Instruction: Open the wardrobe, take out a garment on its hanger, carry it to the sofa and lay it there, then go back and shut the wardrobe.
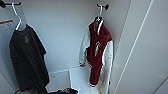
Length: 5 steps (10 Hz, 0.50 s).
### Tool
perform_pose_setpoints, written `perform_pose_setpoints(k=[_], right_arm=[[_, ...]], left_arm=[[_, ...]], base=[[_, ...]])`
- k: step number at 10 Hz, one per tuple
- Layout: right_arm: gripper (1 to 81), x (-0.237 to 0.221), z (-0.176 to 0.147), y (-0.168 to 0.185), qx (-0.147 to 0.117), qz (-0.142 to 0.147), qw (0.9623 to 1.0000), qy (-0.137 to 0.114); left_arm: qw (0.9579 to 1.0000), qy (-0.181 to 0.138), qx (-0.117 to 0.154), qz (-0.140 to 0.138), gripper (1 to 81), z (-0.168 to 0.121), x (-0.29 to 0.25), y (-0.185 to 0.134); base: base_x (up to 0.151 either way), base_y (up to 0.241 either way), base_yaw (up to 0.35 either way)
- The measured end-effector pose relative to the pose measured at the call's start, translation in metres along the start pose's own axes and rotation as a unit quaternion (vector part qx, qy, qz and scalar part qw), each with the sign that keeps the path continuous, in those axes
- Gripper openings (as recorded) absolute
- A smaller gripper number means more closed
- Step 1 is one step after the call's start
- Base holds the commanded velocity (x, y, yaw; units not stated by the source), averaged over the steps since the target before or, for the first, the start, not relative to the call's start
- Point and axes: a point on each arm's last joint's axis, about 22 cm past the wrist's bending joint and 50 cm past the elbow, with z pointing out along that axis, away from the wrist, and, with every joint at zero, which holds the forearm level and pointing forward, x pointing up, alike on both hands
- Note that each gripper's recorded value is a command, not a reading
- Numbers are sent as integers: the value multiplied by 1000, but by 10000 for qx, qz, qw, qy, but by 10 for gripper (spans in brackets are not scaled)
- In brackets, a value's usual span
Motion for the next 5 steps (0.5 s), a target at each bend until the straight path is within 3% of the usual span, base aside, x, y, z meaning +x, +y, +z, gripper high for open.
perform_pose_setpoints(k=[5], right_arm=[[811, 5, 0, 2, -14, -5, 10000, 28]], left_arm=[[9993, 257, 171, 190, 811, -38, 117, 19]], base=[[0, 0, 0]])
